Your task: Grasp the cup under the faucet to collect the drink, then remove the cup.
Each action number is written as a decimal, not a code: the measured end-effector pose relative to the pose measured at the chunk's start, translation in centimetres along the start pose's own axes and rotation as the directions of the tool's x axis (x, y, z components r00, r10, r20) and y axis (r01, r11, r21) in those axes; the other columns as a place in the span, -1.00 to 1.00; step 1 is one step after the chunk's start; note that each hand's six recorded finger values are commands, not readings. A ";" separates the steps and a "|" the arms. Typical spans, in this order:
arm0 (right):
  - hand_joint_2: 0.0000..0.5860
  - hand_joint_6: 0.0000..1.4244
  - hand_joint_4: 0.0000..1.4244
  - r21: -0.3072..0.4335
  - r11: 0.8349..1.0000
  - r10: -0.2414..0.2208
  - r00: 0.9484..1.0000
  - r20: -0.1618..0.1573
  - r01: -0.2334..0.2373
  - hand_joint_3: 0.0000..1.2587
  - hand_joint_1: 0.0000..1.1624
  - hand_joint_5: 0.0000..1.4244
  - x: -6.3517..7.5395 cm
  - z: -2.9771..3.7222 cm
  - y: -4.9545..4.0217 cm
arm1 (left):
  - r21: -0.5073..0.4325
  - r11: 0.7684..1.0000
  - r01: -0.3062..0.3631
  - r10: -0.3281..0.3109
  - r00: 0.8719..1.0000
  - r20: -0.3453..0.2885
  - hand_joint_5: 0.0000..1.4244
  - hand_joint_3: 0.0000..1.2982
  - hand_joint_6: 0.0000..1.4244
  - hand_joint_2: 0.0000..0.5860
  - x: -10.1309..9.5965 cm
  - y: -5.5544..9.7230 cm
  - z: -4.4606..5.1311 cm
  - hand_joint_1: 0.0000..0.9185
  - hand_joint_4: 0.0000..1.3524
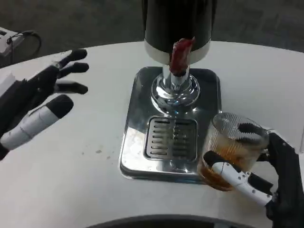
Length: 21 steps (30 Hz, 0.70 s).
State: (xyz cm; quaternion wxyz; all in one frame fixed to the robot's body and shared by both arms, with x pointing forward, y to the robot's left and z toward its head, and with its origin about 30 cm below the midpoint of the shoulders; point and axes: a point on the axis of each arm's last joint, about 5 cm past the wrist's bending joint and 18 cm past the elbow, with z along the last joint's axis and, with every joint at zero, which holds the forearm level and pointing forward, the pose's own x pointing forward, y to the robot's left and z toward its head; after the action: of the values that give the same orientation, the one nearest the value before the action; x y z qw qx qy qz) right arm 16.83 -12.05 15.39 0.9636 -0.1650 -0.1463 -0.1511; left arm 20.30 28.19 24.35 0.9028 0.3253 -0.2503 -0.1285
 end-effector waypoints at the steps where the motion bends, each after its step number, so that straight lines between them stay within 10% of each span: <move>1: -0.25 -0.49 0.18 0.000 1.000 0.002 1.000 0.012 -0.002 0.15 0.49 0.32 -0.2 0.21 -0.26 | -0.001 1.000 0.002 -0.002 1.000 -0.013 -0.57 -0.79 -0.70 -0.91 -0.4 -0.1 -0.13 -1.00 -0.78; 21: -0.35 -0.46 0.23 -0.041 0.994 0.106 0.989 0.105 -0.103 0.16 0.57 0.34 -1.1 1.57 -2.23 | 0.124 0.978 0.168 -0.156 0.983 -0.101 -0.75 -0.84 -0.79 -0.79 -2.8 -4.1 0.05 -1.00 -0.91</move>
State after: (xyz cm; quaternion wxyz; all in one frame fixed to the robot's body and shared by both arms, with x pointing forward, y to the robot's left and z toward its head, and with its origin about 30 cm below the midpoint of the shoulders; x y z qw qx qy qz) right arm 14.69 -13.22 17.05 0.9579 -0.1974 -0.1862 -0.0939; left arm 17.64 26.15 20.67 0.8761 0.4093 -0.1897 -0.1699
